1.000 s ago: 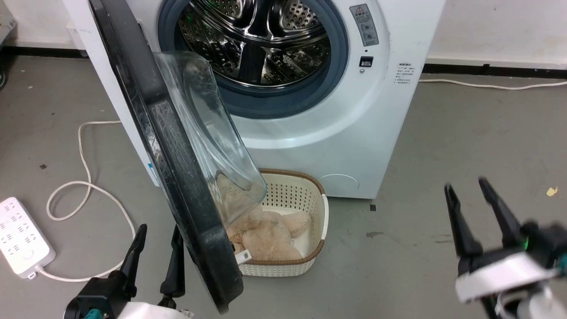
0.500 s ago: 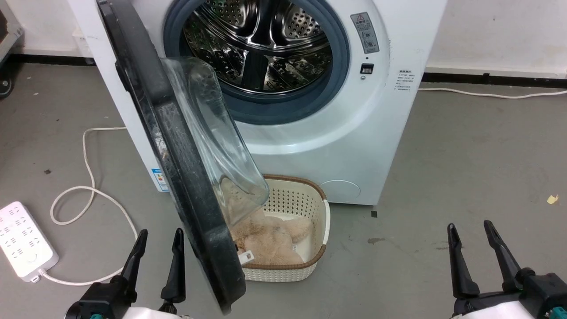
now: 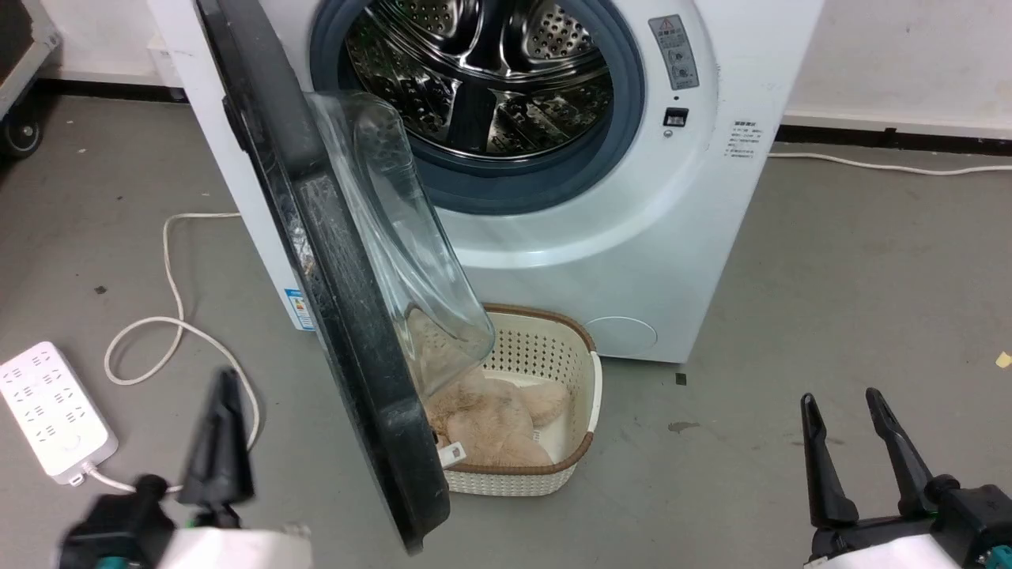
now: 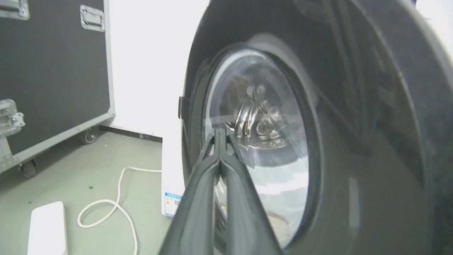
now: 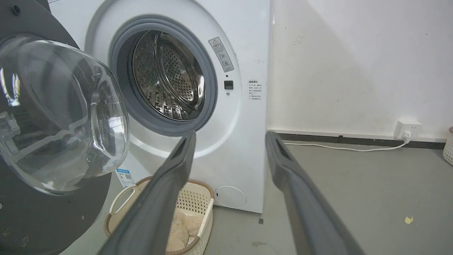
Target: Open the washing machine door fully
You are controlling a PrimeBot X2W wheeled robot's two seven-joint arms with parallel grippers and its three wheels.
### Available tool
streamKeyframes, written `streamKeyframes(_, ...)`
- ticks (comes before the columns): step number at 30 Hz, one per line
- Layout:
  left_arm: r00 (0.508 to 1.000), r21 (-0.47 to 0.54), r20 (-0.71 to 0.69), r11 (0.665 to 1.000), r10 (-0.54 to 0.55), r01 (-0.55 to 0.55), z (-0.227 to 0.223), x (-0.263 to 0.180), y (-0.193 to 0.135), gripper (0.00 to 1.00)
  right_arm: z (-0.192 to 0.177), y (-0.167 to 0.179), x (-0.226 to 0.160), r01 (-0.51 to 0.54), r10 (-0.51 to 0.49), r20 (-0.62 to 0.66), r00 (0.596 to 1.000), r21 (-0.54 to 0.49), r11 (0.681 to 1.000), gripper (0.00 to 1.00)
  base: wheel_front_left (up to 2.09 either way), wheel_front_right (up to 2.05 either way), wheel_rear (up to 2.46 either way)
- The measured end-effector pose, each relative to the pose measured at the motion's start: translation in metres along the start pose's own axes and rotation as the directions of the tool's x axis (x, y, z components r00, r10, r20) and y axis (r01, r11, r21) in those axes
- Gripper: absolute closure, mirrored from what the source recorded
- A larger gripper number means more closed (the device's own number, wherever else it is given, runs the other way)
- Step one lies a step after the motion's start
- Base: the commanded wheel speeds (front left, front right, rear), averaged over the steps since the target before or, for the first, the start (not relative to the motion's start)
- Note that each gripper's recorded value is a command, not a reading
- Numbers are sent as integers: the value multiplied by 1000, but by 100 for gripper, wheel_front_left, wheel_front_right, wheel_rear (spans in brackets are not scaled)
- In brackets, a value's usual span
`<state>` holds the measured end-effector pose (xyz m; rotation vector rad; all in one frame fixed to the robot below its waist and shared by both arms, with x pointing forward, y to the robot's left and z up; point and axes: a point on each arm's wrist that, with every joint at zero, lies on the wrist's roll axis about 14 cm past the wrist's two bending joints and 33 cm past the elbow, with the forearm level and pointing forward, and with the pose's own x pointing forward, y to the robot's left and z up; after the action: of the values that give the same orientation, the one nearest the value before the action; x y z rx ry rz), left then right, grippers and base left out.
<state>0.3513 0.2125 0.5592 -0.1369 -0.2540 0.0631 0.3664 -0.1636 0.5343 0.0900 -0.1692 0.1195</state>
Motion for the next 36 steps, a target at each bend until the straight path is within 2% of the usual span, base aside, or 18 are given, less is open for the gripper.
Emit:
streamKeyframes(4,986,-3,167,999,33,-33,52,11,6,100,2,0,1,-1,1,8,1000,6,1000,0,0,0,0)
streamKeyframes(7,947,-47,317,998,46,-32,100,18,4,100,4,2,3,-6,6,15,1000,6,1000,0,0,0,0)
streamKeyframes(11,878,-37,479,999,-1,22,157,17,-15,100,9,4,3,-11,11,30,1000,5,1000,0,0,0,0)
streamKeyframes(16,819,1,565,992,-104,125,205,10,-50,100,15,6,2,-19,19,45,999,4,1000,0,0,0,0)
streamKeyframes(22,854,-9,451,955,-260,296,191,6,-102,100,18,5,2,-15,15,56,998,7,1000,0,0,0,0)
streamKeyframes(28,887,-101,220,895,-405,434,128,-6,-151,100,15,5,3,-14,13,48,999,12,1000,0,0,0,0)
streamKeyframes(33,885,-178,47,867,-464,465,72,-17,-172,100,11,4,4,-13,12,36,999,15,1000,0,0,0,0)
streamKeyframes(36,888,-204,-81,879,-453,430,34,-23,-172,100,9,4,5,-10,10,31,999,16,1000,0,0,0,0)
